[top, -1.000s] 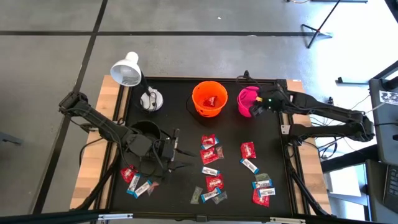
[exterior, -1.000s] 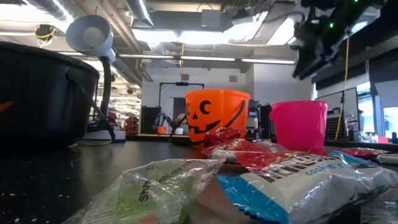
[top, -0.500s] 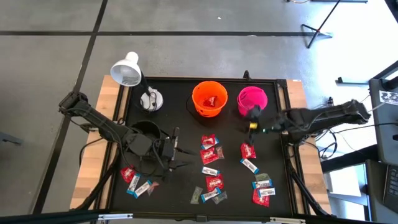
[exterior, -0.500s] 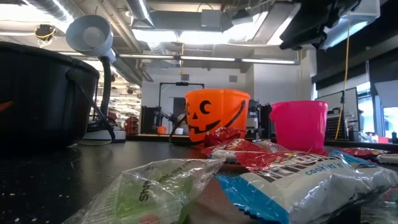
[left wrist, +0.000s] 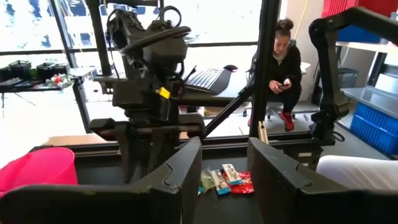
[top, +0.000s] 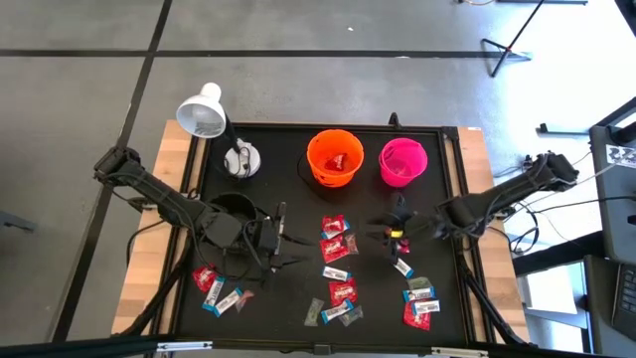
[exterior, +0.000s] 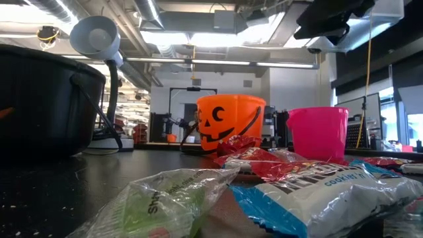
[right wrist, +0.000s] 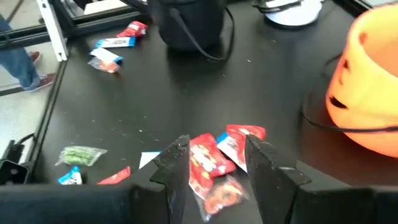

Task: Sort candy
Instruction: Put the orange candy into the pink bucket

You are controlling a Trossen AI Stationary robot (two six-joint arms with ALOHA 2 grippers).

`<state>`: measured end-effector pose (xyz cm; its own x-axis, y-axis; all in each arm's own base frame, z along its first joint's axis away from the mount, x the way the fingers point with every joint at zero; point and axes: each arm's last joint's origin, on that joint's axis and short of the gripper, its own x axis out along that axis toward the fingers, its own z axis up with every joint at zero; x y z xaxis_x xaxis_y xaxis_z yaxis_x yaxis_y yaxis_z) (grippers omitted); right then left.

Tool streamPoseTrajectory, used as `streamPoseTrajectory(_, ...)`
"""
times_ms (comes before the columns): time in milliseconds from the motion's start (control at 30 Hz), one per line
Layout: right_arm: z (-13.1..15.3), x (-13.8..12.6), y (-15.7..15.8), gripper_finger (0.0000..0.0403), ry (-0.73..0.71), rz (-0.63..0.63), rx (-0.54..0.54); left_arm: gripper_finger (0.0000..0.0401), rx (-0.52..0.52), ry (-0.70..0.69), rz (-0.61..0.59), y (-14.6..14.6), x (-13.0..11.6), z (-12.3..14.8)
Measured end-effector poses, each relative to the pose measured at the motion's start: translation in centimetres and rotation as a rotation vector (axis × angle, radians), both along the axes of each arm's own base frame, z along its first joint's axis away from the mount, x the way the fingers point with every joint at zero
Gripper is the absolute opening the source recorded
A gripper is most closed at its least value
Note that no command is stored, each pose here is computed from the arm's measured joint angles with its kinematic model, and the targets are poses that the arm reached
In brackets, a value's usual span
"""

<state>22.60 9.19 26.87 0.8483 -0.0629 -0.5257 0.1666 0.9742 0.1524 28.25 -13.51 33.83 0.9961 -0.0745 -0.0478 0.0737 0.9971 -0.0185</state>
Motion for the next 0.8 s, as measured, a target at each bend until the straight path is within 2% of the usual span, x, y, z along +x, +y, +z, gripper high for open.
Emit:
streamPoseTrajectory(200, -0.9, 0.9, 0.8, 0.0149, 0.008, 0.022, -0.003, 0.0121, -0.017, 0.002, -0.007, -0.2, -0.1, 0.0)
streamPoseTrajectory(800, -6.5, 3.5, 2.2, 0.0149, 0.22, 0.045, -0.035, 0.0121, -0.021, 0.001, 0.014, -0.2, -0.1, 0.0)
